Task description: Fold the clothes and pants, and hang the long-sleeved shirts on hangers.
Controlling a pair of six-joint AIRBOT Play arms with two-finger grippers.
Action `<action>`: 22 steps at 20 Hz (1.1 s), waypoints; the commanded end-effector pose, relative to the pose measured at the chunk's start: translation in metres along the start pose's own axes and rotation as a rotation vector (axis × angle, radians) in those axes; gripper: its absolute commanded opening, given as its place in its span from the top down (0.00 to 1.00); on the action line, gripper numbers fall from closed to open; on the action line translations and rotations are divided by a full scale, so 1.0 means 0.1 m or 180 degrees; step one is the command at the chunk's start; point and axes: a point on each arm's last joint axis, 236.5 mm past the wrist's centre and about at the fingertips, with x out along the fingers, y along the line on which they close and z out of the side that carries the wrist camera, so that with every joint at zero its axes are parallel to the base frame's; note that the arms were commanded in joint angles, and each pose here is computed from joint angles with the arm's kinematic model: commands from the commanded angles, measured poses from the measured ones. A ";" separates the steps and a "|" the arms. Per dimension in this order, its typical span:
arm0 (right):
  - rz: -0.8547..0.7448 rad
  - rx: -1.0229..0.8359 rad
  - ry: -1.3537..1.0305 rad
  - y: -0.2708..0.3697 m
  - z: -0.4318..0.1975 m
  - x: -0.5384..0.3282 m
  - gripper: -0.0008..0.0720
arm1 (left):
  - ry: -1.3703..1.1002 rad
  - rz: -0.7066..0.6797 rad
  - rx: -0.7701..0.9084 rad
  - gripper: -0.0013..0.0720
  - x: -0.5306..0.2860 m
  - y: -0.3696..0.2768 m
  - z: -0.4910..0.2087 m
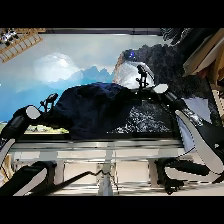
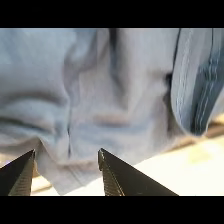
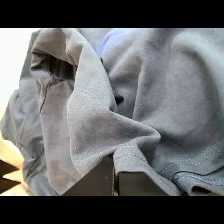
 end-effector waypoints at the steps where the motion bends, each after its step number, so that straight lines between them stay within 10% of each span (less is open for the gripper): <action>1: -0.0026 -0.0010 -0.0020 -0.01 0.02 -0.01 0.97 | 0.0109 -0.0039 0.0023 0.38 0.00 -0.02 -0.09; 6: -0.0025 -0.0010 -0.0019 -0.01 0.02 -0.01 0.97 | 0.0103 -0.0293 -0.0307 0.38 0.22 -0.13 0.03; 9: -0.0027 -0.0015 -0.0010 -0.01 0.01 -0.01 0.97 | 0.0244 -0.0277 -0.0410 0.97 0.34 -0.06 -0.01; 22: -0.0477 -0.0645 -0.0172 0.06 0.12 -0.50 0.97 | -0.0422 -0.0386 -0.0126 0.95 -0.79 -0.05 0.48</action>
